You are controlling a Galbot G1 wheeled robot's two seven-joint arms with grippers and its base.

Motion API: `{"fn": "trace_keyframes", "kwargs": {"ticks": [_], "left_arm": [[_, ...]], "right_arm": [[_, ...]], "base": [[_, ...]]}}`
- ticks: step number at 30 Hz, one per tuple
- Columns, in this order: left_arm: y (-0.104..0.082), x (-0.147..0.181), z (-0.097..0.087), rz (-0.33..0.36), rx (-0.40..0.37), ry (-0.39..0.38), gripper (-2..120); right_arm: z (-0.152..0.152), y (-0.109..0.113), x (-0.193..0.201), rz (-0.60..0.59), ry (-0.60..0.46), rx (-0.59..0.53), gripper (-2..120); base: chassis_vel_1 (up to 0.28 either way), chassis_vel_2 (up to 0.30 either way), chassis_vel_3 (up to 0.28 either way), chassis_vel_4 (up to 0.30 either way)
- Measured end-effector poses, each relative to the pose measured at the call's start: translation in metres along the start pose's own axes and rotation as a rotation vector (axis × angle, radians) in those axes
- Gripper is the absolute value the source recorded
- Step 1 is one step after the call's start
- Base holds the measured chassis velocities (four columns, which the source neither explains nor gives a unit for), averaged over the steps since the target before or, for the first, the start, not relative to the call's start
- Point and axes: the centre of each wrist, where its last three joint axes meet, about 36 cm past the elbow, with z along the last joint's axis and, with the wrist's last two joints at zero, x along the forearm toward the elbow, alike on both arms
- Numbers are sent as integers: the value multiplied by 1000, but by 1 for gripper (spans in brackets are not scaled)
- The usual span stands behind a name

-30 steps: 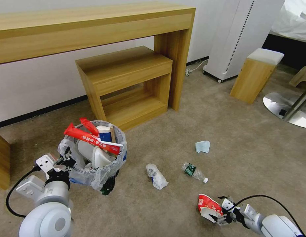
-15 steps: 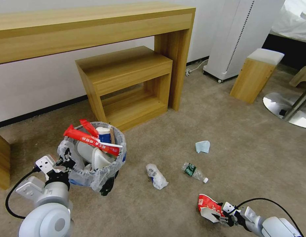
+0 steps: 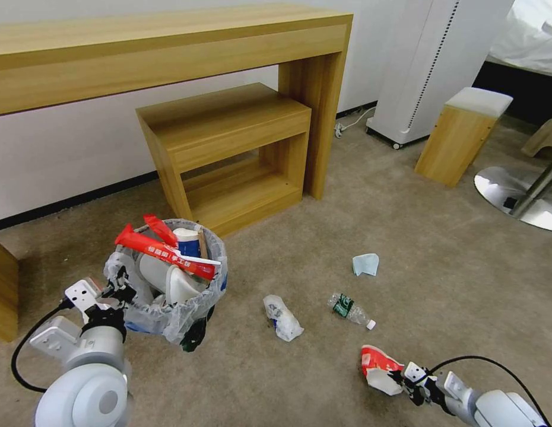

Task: Pick up the trash bin and place the garbage on the floor into it.

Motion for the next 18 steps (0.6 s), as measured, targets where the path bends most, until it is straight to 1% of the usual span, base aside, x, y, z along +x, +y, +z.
{"fn": "trace_keyframes", "kwargs": {"ticks": [1, 2, 4, 5, 6, 7, 8, 9, 10, 11, 13, 14, 15, 16, 17, 18], "left_arm": [[0, 0, 1, 1, 0, 3, 3], [0, 0, 1, 1, 0, 3, 3], [0, -1, 5, 5, 1, 17, 3], [-1, -1, 8, 8, 5, 28, 3], [-1, -1, 8, 8, 5, 28, 3], [-1, -1, 11, 11, 7, 41, 3], [-3, -1, 17, 17, 8, 61, 3], [-4, -1, 19, 19, 8, 68, 3], [-4, -1, 19, 19, 8, 68, 3], [-8, 1, 28, 30, 11, 94, 3], [-13, 3, 35, 41, 13, 117, 3], [-13, 3, 35, 41, 13, 117, 3], [-17, 5, 40, 51, 16, 134, 3], [-22, 7, 44, 62, 21, 149, 3], [-22, 7, 44, 62, 21, 149, 3], [-24, 8, 46, 67, 24, 157, 3]], "right_arm": [[-2, -1, 1, 3, -38, 3, 0], [-2, -1, 1, 3, -38, 3, 0], [-16, -1, 3, 13, -232, -4, 0], [-32, -1, 5, 5, -366, -22, 0], [-32, -1, 5, 5, -366, -22, 0], [-48, -3, 8, -15, -495, -45, 0], [-76, -9, 14, -54, -672, -74, 0], [-85, -11, 16, -65, -721, -79, 0], [-85, -11, 16, -65, -721, -79, 0], [-125, -19, 26, -111, -912, -89, 0], [-159, -26, 35, -152, -1055, -103, 0], [-159, -26, 35, -152, -1055, -103, 0], [-186, -33, 44, -187, -1158, -116, 0], [-209, -38, 50, -228, -1235, -127, 0], [-209, -38, 50, -228, -1235, -127, 0], [-217, -39, 51, -249, -1263, -135, 0]], "base": [[0, 0, 0, 0], [0, 0, 0, 0], [0, 0, 0, 0], [0, 0, 0, 0], [0, 0, 0, 0], [0, 0, 0, 0], [0, 0, 0, 0], [0, 0, 0, 0], [0, 0, 0, 0], [0, 0, 0, 0], [0, 0, 0, 0], [0, 0, 0, 0], [0, 0, 0, 0], [0, 0, 0, 0], [0, 0, 0, 0], [0, 0, 0, 0]]}}
